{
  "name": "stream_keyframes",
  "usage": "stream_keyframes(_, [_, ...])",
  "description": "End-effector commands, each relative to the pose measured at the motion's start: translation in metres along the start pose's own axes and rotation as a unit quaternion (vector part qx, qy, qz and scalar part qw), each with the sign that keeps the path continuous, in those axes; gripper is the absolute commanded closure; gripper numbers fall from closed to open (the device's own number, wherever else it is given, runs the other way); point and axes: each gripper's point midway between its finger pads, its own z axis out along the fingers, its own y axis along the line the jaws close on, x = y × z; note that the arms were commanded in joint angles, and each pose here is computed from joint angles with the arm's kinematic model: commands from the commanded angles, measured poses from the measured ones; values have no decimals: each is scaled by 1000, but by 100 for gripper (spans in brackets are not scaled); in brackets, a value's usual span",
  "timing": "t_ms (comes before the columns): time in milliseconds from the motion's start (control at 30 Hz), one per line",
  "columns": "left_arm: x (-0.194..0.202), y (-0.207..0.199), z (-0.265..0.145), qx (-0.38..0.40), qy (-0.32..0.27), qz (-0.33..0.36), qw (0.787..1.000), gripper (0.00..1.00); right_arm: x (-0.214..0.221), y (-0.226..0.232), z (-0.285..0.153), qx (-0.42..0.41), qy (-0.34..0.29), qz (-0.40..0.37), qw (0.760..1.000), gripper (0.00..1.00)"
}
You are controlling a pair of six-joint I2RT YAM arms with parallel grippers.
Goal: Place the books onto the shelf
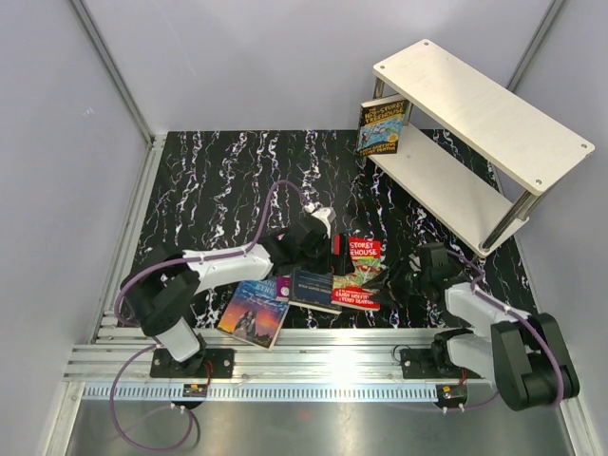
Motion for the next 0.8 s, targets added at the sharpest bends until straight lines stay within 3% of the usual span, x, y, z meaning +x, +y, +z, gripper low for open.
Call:
stream_keyframes(0, [53,39,12,-54,90,-27,994,1,-8,-18,15,34,-16,-13,999,48])
stream_keyframes(67, [55,34,17,-47,94,-32,994,1,-9,-21,16,50,-9,-15,999,48])
stream_keyframes(133, [54,32,19,-48,96,-28,994,1,-13,-15,7,77,-12,-38,996,38])
stream_keyframes(167, [54,33,20,-51,99,-24,994,1,-17,-1,-4,68,-32,-62,995,33])
stream_keyframes(200, [54,33,21,-51,100,-20,993,1,-25,4,-13,78,-58,-85,992,22])
stream_keyframes(333, [55,36,22,-57,100,-14,993,1,-34,33,-54,93,-115,-126,981,13])
stream_keyframes(533, [60,38,28,-56,111,-12,992,1,-39,-2,-58,180,-122,-113,969,13])
stream_keyframes(767, [63,41,27,-62,121,-4,991,1,-50,-22,-38,208,-117,-91,967,17])
